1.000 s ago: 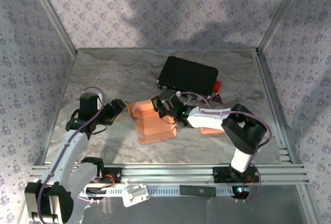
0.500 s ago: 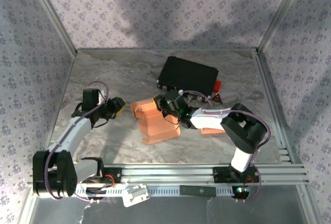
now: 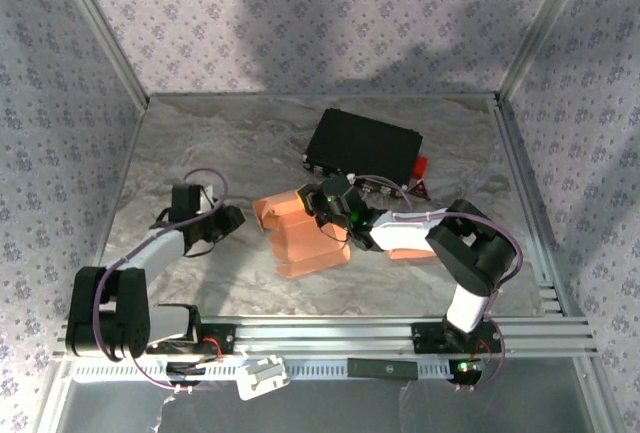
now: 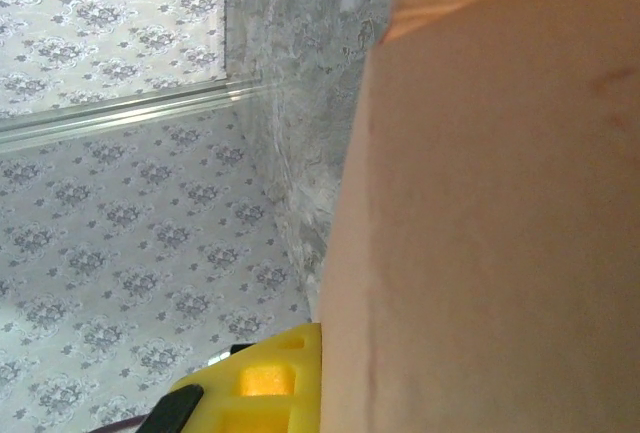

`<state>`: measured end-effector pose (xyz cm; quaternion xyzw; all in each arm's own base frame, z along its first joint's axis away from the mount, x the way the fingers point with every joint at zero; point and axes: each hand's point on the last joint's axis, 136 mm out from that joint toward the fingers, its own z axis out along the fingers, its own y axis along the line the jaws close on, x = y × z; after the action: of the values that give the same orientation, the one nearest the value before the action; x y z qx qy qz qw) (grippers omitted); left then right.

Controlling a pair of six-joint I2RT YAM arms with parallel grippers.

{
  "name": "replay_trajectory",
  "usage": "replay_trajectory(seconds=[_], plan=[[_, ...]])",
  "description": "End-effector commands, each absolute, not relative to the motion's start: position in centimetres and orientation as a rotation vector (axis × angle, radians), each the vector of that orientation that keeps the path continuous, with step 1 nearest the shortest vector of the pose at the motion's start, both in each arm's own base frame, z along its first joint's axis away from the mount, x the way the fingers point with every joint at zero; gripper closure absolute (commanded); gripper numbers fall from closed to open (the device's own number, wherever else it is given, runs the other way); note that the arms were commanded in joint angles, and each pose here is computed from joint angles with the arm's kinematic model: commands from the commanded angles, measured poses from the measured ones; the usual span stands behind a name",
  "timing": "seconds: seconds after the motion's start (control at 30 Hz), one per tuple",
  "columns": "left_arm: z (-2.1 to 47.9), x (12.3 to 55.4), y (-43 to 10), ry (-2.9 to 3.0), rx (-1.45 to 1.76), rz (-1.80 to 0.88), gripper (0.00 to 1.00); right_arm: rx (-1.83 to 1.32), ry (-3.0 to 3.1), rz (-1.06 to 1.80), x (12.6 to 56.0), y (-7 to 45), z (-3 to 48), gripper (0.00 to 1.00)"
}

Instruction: Fold the paper box

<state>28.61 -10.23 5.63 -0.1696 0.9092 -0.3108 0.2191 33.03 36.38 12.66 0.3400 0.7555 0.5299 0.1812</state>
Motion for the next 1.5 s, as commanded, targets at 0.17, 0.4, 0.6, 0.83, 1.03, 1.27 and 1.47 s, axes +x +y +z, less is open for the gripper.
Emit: replay_trajectory(seconds=[0.17,0.4,0.6,0.83,1.03,1.27,1.47], plan=[[6.2,30.7,-12.0,2.440,-0.169,-0.766,0.73,0.908,2.231,1.380,32.9,35.6,9.5,1.00],[6.1,30.2,-13.0,2.405,-0.075,-0.760,0.71,0.825,2.151,1.464,33.6,35.9,9.6,1.00],[6.4,29.8,-13.8,2.396,-0.020,-0.741,0.70,0.759,2.132,1.477,33.9,35.9,10.0,1.00],[7.0,29.4,-14.6,2.364,0.034,-0.717,0.67,0.745,2.133,1.501,34.0,35.8,9.5,1.00],[7.3,29.3,-15.5,2.349,0.100,-0.714,0.64,0.742,2.126,1.526,34.3,35.8,9.9,1.00],[7.6,29.4,-17.0,2.317,0.197,-0.739,0.65,0.725,2.131,1.561,34.3,35.8,10.6,1.00],[8.0,29.1,-18.3,2.233,0.311,-0.743,0.65,0.727,2.134,1.616,34.3,35.6,11.3,1.00]])
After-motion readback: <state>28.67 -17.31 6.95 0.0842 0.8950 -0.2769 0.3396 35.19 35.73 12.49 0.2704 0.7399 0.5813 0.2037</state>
